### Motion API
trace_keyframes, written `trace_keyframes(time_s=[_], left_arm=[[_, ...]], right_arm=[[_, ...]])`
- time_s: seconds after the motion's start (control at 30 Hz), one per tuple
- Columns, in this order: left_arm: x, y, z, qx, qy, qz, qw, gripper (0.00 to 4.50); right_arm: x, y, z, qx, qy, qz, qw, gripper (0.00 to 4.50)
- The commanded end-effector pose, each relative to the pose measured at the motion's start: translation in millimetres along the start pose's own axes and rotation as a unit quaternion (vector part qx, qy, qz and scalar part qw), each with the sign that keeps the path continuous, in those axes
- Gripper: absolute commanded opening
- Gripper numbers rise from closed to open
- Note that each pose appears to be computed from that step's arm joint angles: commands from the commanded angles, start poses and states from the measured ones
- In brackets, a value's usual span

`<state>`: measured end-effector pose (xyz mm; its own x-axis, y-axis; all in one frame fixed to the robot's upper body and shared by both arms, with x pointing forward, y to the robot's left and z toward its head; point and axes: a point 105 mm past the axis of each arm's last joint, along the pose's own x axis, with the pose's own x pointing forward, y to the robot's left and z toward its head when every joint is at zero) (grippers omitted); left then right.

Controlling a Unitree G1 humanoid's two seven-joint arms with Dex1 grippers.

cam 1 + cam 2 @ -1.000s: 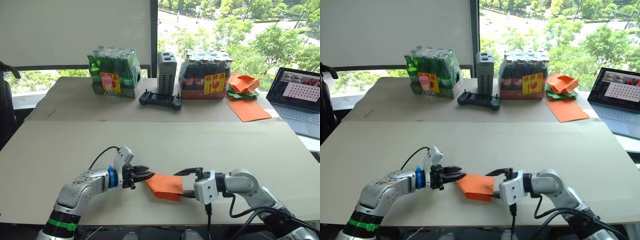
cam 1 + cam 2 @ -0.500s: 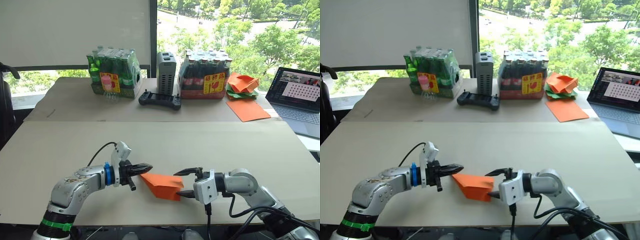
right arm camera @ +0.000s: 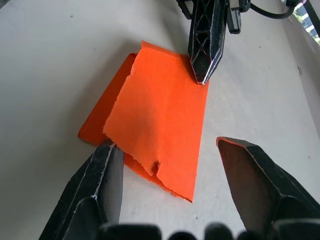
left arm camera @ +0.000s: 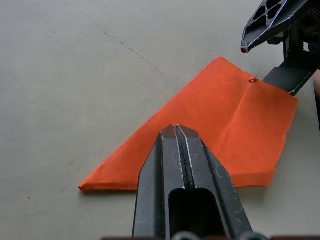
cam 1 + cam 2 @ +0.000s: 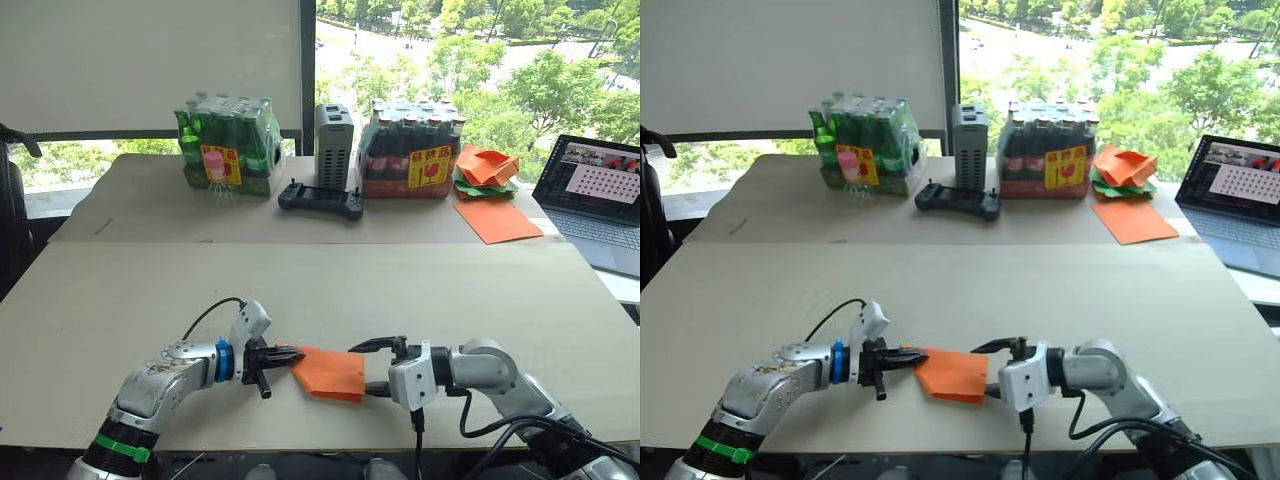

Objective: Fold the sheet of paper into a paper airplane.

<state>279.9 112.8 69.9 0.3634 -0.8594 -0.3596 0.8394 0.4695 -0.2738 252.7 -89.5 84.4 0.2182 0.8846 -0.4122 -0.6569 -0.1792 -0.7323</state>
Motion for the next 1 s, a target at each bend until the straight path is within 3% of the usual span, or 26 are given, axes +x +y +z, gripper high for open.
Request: trace_keyframes(time_s=[0.03,0.73,0.83,1.0], left_arm=[[1.6,7.2,-10.3,-0.002,0.017,0.014,1.0,0.03],[2.7,7.0,-16.6,-0.004,0.025,0.015,1.0,0.03],[2.3,7.7,-16.7,-0.004,0.025,0.017,1.0,0.0],[1.9,7.7,-16.2,-0.003,0.025,0.018,1.0,0.0]], right_arm=[[-2.7,7.9,3.6,0.003,-0.001,0.015,1.0,3.26],[-2.7,3.9,19.6,-0.006,-0.034,-0.023,0.999,3.26],[-2.6,4.4,17.9,-0.008,-0.032,-0.021,0.999,2.45],[-3.7,7.7,12.8,-0.012,-0.025,-0.015,1.0,0.65]])
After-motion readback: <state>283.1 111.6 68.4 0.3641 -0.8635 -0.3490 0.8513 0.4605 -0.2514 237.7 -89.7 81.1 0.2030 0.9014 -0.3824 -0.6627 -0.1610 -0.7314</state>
